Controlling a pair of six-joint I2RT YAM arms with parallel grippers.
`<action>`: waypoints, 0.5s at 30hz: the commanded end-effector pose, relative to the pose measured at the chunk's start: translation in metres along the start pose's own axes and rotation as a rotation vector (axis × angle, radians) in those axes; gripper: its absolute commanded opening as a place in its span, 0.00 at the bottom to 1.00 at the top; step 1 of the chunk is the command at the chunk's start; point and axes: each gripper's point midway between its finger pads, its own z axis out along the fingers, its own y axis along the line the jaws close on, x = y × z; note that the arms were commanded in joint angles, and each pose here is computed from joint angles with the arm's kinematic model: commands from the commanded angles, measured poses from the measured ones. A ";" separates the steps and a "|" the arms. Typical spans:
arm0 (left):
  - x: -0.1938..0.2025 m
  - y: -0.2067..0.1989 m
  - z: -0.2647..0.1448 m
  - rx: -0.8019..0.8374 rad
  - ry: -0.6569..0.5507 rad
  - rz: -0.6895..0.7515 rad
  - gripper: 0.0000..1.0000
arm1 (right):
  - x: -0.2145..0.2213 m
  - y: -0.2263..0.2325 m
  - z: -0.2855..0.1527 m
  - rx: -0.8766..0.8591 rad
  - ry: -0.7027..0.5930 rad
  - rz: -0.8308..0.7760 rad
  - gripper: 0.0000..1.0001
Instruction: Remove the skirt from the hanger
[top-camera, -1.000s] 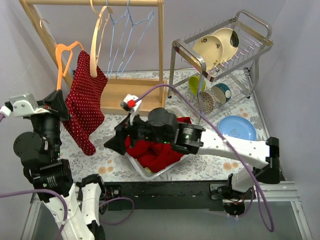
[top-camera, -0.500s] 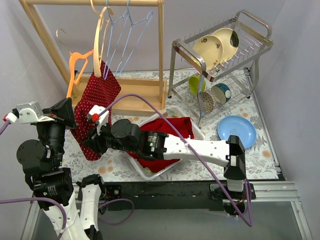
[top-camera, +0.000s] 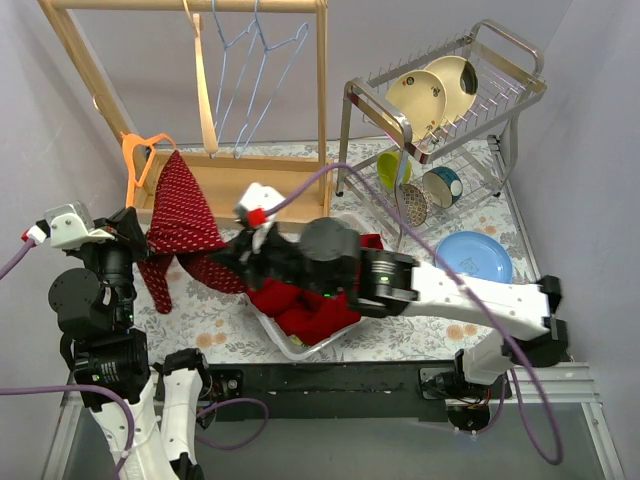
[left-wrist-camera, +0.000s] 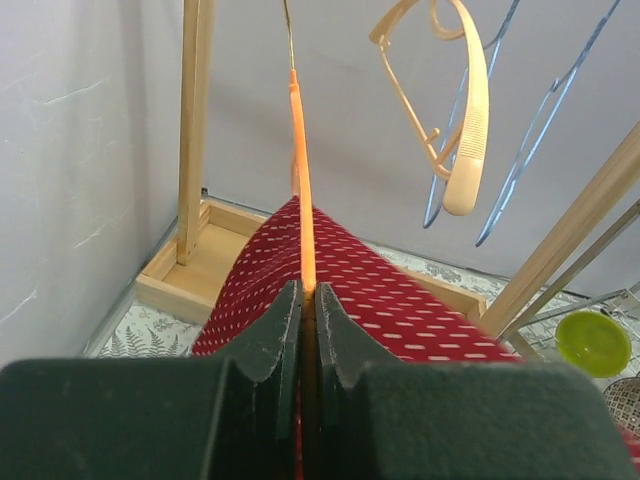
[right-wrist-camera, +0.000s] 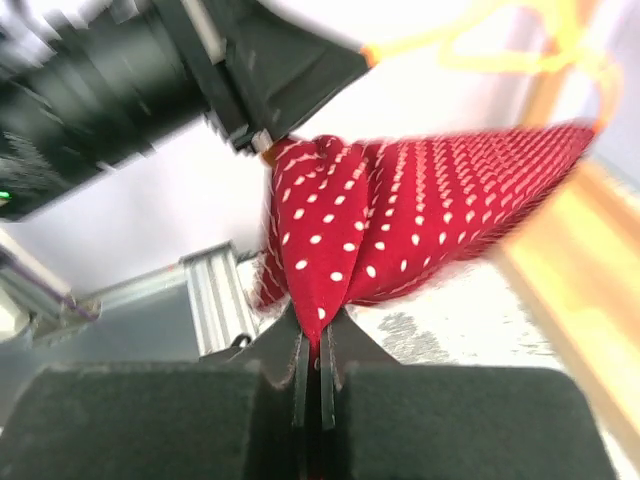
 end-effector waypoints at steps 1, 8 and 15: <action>-0.019 0.015 0.003 -0.083 -0.073 0.047 0.00 | -0.097 -0.018 -0.089 0.052 -0.235 -0.015 0.01; -0.030 0.017 0.002 -0.106 -0.088 0.041 0.00 | -0.160 -0.061 -0.186 0.217 -0.388 -0.033 0.01; -0.023 0.021 0.007 -0.119 -0.080 0.052 0.00 | -0.192 -0.078 -0.232 0.281 -0.483 -0.061 0.01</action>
